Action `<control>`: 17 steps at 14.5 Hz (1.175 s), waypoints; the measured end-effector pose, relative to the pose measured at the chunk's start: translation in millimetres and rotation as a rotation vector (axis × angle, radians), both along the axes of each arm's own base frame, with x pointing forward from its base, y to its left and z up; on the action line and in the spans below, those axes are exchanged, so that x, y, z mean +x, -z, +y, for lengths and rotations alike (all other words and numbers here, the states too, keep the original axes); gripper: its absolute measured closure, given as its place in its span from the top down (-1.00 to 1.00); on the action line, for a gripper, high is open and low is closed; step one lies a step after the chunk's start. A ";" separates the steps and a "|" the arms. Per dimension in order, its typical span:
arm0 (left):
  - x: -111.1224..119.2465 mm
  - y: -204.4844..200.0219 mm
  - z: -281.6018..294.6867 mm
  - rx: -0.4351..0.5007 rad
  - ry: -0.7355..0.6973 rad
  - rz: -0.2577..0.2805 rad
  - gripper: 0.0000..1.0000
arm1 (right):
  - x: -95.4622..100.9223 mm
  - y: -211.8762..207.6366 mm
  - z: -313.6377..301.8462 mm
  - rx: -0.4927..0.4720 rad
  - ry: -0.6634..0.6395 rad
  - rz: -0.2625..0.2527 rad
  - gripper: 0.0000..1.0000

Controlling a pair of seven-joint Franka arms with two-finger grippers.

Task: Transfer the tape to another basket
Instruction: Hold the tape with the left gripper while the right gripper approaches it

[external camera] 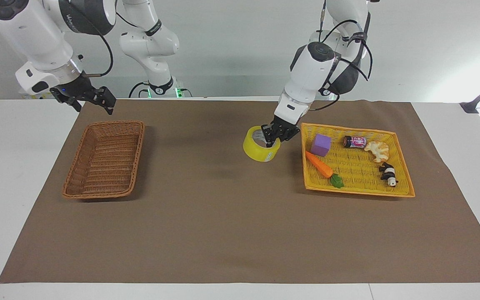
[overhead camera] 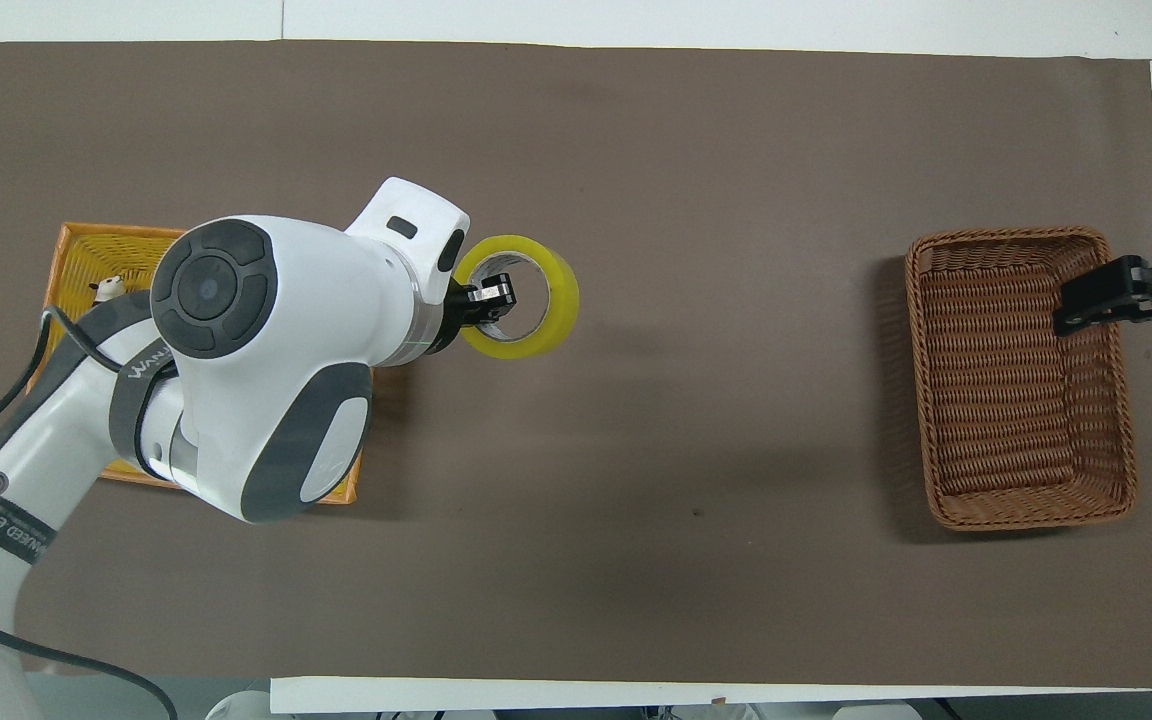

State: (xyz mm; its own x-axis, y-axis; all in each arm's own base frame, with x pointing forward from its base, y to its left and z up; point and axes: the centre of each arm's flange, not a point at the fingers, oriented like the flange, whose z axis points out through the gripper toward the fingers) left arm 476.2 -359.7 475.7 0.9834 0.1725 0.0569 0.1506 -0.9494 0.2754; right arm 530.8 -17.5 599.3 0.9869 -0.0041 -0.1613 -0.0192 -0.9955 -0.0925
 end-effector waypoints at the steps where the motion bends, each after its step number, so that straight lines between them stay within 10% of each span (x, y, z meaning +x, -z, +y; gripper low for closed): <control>1: 0.0 0.0 0.0 0.000 0.000 0.000 -0.57 | 0.6 2.6 10.4 0.076 -0.020 -0.011 1.00; 7: 2.1 0.0 2.8 0.000 -0.005 0.000 -0.57 | 5.9 46.3 55.7 0.553 0.096 -0.068 1.00; 17: 1.2 -0.8 1.1 0.004 0.043 -0.014 -0.57 | 19.6 161.7 169.1 0.960 0.127 -0.136 1.00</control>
State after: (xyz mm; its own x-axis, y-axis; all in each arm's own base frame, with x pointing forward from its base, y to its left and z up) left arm 477.5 -358.6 476.5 0.9890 0.1295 0.0714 0.1054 -0.9561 0.2734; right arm 550.4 151.7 437.5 0.9986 -0.0381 -0.0364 -0.0504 -0.4869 -0.8720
